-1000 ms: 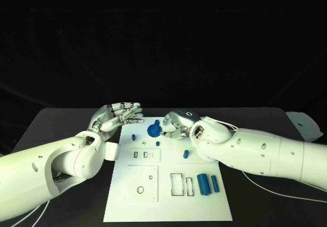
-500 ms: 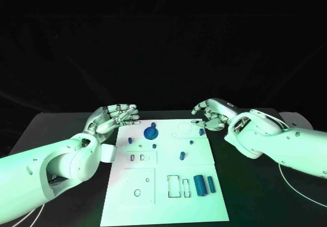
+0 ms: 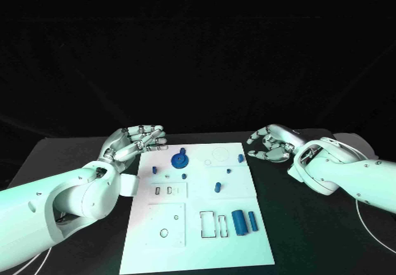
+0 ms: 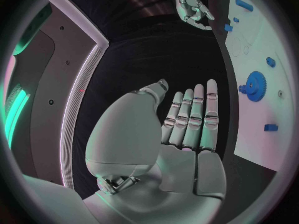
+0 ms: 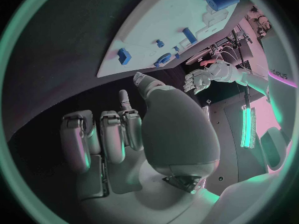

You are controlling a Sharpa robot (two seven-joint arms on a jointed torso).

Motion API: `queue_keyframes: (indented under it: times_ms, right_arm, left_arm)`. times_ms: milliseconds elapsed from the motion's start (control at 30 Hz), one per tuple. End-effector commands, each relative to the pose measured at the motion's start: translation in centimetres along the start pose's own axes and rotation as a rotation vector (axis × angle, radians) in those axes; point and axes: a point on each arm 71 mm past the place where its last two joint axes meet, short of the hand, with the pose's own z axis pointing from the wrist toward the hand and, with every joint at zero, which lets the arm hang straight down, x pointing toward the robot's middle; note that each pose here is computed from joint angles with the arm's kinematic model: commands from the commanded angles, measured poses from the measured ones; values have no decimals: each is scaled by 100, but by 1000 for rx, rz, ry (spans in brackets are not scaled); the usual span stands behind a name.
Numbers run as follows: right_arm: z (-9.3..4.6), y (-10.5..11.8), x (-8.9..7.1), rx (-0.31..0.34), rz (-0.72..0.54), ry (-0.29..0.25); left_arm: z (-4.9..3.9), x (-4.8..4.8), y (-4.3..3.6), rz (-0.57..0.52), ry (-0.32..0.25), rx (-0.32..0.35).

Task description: Assemble the parts on the task board

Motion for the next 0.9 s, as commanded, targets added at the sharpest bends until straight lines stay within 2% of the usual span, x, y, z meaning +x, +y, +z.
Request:
queue_keyframes:
  times_ms: [33,433,900]
  right_arm:
    - [18,-4,69,-27,22,41]
    - [151,-31,232,-5,16,68]
    - [179,-55,370,12,11,111]
  left_arm:
    - [3,23,-14,-8,21,12]
    - [5,23,-12,-9,22,12]
    - [1,9,-13,-7,19,11]
